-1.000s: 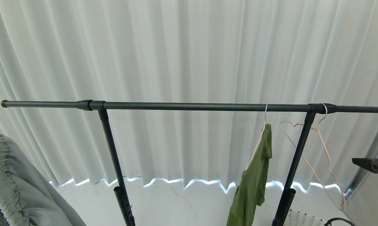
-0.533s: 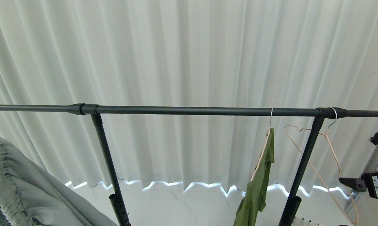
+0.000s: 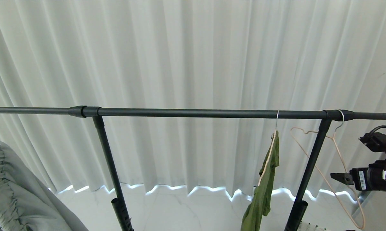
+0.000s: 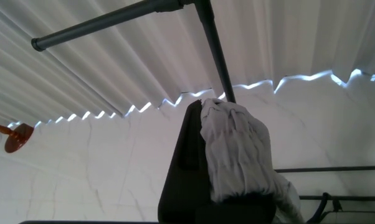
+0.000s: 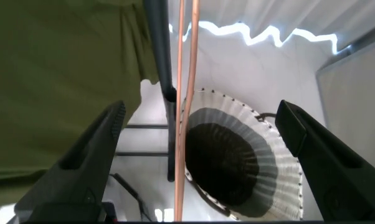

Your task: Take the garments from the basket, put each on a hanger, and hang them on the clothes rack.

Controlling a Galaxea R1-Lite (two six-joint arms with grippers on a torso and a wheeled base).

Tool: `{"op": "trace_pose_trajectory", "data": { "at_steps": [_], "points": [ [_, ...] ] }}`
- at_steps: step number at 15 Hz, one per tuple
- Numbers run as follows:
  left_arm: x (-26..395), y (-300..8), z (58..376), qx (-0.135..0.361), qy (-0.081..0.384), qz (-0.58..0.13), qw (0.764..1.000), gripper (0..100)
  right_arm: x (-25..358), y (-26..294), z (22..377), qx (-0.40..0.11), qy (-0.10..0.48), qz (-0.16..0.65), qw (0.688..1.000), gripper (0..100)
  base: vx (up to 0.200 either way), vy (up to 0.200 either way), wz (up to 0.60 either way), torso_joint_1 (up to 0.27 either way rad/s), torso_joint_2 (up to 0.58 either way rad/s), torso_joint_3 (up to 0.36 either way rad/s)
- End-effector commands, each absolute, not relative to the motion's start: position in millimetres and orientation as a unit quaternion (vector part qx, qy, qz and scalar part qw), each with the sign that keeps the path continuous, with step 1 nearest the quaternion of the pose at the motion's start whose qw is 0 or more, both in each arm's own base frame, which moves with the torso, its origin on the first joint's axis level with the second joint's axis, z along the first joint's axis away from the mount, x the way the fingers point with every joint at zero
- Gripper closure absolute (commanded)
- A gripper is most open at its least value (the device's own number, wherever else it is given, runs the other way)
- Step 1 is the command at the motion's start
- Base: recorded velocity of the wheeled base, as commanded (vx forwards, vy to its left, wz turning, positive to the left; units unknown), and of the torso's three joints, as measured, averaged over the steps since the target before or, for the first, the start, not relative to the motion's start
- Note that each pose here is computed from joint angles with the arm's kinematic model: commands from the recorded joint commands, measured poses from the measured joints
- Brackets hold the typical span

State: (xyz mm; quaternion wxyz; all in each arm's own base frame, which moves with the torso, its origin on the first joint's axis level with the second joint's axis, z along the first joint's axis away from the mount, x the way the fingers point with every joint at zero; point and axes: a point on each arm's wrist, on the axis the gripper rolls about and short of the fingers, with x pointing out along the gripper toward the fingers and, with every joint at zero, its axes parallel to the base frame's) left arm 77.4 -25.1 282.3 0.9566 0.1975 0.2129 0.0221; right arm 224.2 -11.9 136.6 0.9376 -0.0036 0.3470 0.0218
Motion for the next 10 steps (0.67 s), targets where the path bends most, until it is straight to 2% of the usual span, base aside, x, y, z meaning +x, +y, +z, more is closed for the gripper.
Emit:
{"op": "trace_pose_trajectory", "data": {
  "at_steps": [1,9,10],
  "points": [
    [77.5,-25.2,282.9,0.197,0.212,0.022,0.957,100,240.8,-13.2,116.7,0.0,0.371,0.022,0.929,0,0.0,0.0,0.0,0.0,0.0,0.0],
    [79.1,-26.0,281.6,0.2,0.216,0.022,0.956,100,254.0,-15.2,104.0,0.005,0.369,0.019,0.929,0,0.0,0.0,0.0,0.0,0.0,0.0],
    [79.1,-26.0,281.6,0.2,0.216,0.022,0.956,100,252.9,-14.7,102.6,0.007,0.372,0.019,0.928,100,0.0,0.0,0.0,0.0,0.0,0.0]
  ]
}}
